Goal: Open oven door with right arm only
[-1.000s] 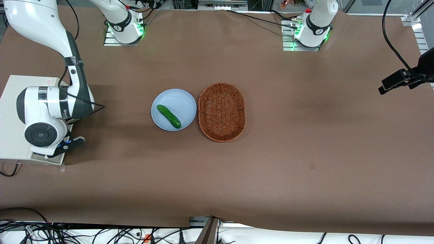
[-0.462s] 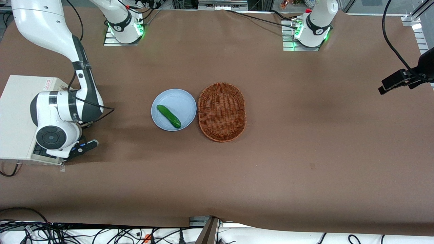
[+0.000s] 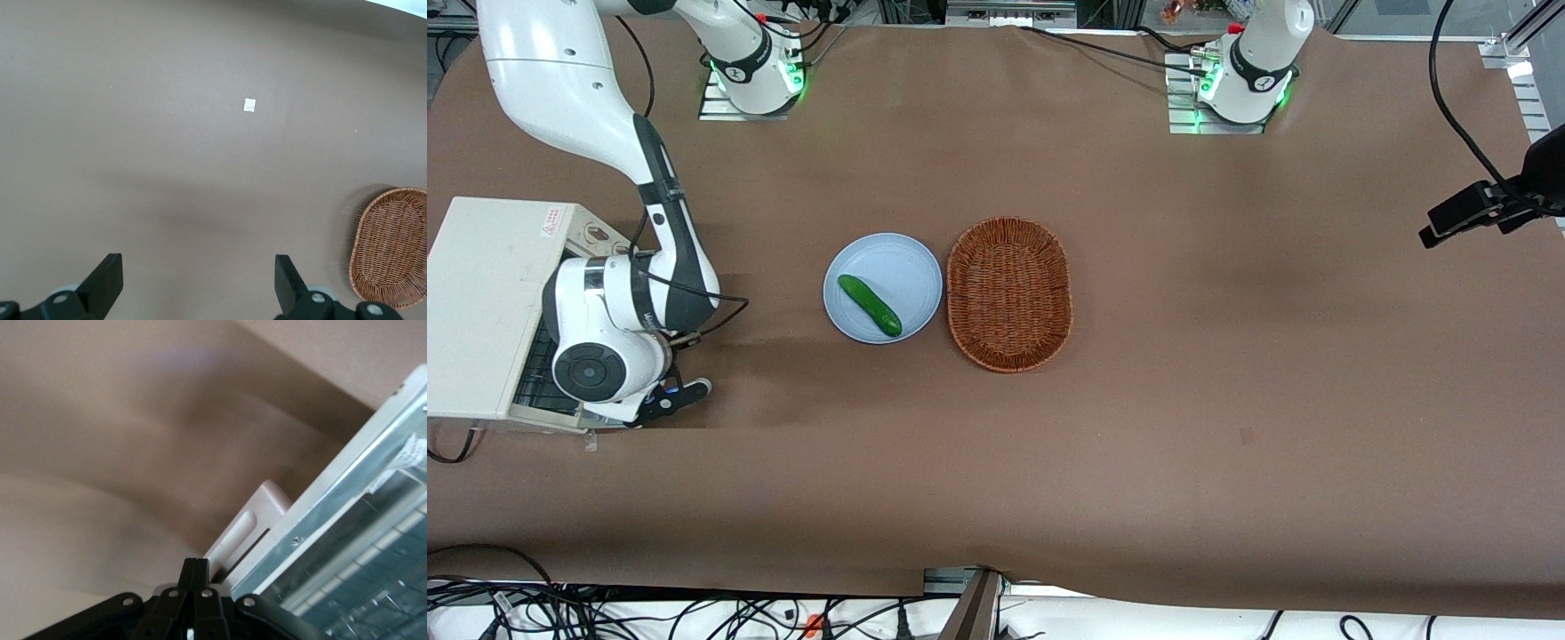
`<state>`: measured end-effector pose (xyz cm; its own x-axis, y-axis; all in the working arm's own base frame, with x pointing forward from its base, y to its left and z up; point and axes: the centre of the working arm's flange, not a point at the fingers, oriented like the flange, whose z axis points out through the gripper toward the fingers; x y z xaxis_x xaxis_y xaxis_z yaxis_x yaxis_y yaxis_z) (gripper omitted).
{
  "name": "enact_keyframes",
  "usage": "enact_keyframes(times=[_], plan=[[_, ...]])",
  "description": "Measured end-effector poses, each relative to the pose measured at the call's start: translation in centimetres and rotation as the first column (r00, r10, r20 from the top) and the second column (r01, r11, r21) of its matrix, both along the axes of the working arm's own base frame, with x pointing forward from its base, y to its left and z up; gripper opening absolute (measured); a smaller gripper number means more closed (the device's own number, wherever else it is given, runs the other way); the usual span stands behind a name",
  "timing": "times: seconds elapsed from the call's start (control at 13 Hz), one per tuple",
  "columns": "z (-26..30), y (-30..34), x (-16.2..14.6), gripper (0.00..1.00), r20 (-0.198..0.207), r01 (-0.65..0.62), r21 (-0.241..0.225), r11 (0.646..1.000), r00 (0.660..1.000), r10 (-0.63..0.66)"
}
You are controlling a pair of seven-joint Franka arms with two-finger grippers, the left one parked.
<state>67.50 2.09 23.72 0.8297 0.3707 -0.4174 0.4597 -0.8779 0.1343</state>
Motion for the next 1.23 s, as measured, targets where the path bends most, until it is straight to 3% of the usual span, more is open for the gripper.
enact_keyframes(times=[0.62, 0.85, 1.0, 1.23], plan=[[-4.3, -1.0, 0.1, 0.01, 0.023, 0.168, 0.069, 0.983, 0.985, -0.169], [-4.9, -2.2, -0.3, 0.01, 0.001, 0.300, 0.102, 0.948, 0.953, -0.301], [-5.5, -2.6, -0.7, 0.01, -0.014, 0.381, 0.098, 0.919, 0.924, -0.381], [-5.8, -0.7, -0.7, 0.01, -0.004, 0.464, 0.086, 0.882, 0.885, -0.466]])
